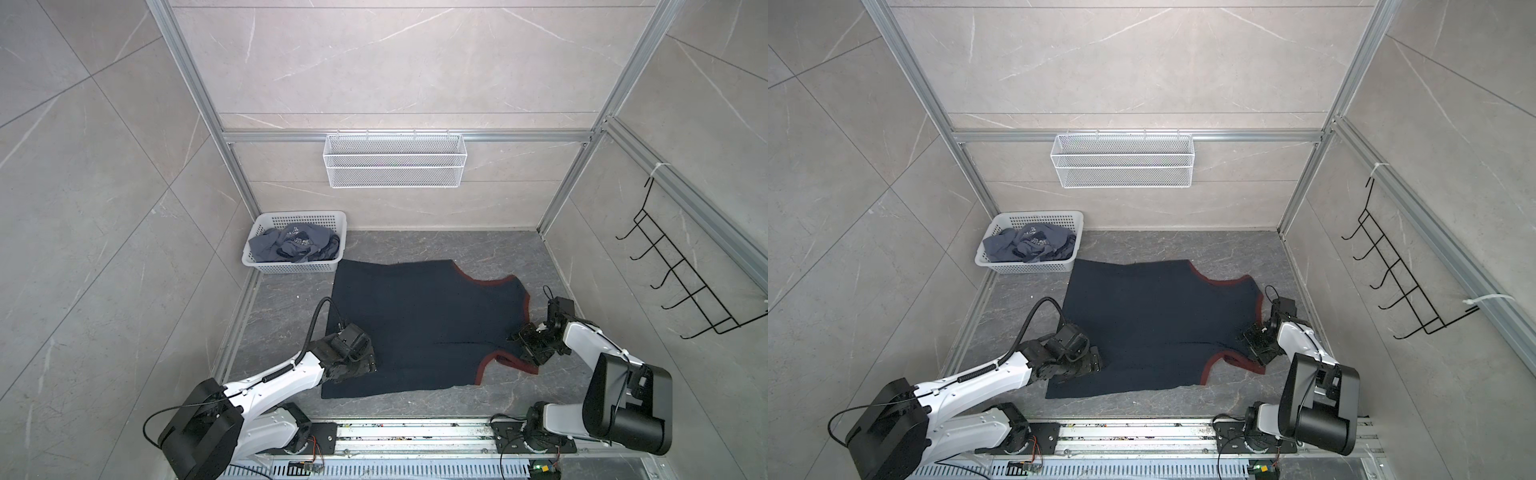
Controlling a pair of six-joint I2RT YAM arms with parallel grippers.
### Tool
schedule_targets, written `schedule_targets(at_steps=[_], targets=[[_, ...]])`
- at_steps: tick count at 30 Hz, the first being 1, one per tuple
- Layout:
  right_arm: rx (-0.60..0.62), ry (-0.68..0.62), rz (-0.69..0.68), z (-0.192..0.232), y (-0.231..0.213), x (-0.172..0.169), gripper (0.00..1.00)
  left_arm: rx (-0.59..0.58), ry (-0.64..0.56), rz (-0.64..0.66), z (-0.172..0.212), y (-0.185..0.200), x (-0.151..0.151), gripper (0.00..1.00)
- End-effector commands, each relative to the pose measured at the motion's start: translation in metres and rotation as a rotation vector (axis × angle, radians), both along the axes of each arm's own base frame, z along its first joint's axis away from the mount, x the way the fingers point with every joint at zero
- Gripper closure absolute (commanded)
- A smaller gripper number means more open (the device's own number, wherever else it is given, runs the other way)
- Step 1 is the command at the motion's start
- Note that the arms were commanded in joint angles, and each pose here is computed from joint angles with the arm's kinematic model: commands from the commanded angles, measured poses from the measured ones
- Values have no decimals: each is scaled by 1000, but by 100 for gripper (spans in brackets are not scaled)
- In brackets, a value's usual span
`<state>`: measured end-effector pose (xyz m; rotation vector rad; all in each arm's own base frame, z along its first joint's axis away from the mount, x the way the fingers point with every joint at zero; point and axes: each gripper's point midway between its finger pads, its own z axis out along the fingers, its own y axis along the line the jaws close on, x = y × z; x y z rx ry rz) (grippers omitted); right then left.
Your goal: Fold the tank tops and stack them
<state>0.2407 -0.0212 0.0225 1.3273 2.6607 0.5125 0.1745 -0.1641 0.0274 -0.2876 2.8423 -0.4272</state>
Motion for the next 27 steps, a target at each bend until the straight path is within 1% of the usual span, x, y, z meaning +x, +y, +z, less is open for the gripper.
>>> schedule_targets(at_steps=[1, 4, 5, 9, 11, 15, 18, 20, 23, 25, 27], targets=[[-113, 120, -51, -20, -21, -14, 35, 87, 60, 81, -21, 26, -14, 16], [-211, 139, -73, -17, -40, -12, 35, 152, 66, 131, -23, 50, -22, 16], [-222, 134, -73, -16, -43, -9, 35, 167, 61, 146, -21, 57, -23, 15], [-197, 82, -32, -15, -43, 16, 35, 209, 4, 220, -6, 83, -21, 15], [-189, 51, -4, -9, -42, 26, 35, 201, -27, 231, 0, 89, -18, 15], [-258, 36, 24, 15, -50, 24, 35, 130, -60, 199, 14, 76, -9, 16], [-251, -27, 51, 39, -39, 18, 35, 73, -97, 121, 34, 58, 1, 16], [-212, -89, 107, 52, -17, 16, 35, 34, -137, 58, 55, 43, 10, 17], [-171, -135, 225, 66, 26, 7, 35, -35, -185, -24, 86, 17, 20, 16], [-127, -156, 294, 71, 58, -2, 35, -62, -197, -64, 94, -1, 23, 16], [-61, -173, 341, 70, 85, -10, 35, -78, -189, -91, 92, -14, 23, 17]])
